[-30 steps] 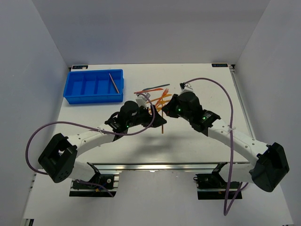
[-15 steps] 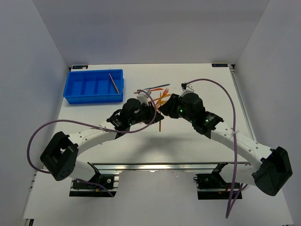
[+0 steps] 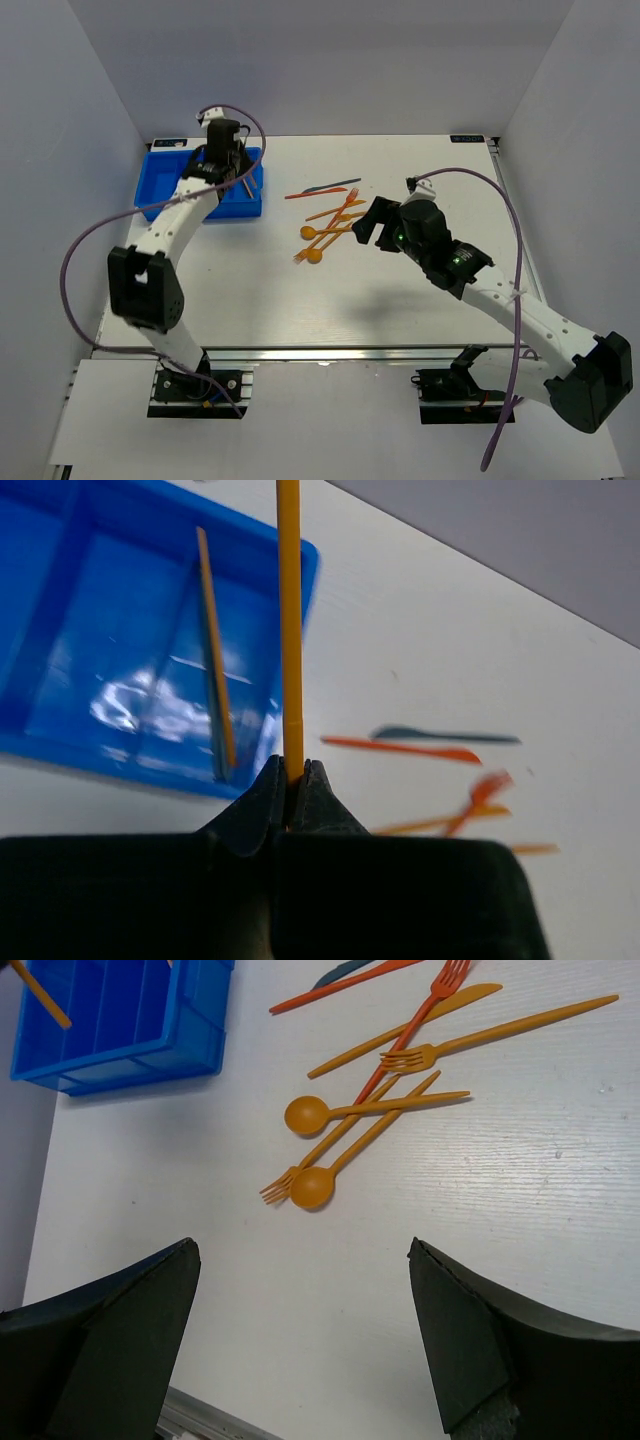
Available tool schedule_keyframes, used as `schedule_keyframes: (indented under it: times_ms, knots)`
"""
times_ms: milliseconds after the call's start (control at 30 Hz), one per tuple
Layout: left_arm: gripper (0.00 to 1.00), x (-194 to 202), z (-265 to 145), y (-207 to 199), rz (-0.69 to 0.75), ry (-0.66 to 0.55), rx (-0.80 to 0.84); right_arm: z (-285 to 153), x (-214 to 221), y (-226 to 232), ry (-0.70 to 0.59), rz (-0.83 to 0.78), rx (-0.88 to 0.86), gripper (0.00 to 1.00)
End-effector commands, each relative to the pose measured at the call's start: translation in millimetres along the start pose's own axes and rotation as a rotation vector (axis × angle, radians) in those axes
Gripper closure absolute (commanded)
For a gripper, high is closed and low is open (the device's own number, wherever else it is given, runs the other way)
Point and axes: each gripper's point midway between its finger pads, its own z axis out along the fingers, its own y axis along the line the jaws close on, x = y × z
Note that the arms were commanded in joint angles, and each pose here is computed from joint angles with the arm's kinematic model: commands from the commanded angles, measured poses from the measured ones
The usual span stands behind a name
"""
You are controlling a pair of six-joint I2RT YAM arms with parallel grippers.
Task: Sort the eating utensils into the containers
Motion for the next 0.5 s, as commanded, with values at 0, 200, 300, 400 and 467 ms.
schedule_keyframes:
  times_ms: [0, 200, 300, 400, 467]
  knots:
    - [1.00, 14.8, 37.1, 44.5, 0.089, 0.104, -0.188, 3.4, 3.0, -4.5, 0.008, -0.042, 0.009, 0.11]
    - [1.00, -11.3, 96.8, 42.5, 0.149, 0.088, -0.230, 9.8, 21.3, -7.4, 0.062, -0.079, -0.017, 0.11]
    - [1.00, -12.1, 114.0, 46.3, 0.153, 0.096, -0.235, 12.5, 31.2, -5.5, 0.089, -0.078, -0.046, 0.11]
    - [1.00, -8.4, 118.4, 54.3, 0.134, 0.103, -0.242, 14.5, 35.0, -5.6, 0.102, -0.080, -0.050, 0.11]
    - [0.97, 0.2, 119.5, 62.1, 0.129, 0.108, -0.251, 14.9, 35.0, -6.3, 0.101, -0.082, -0.047, 0.11]
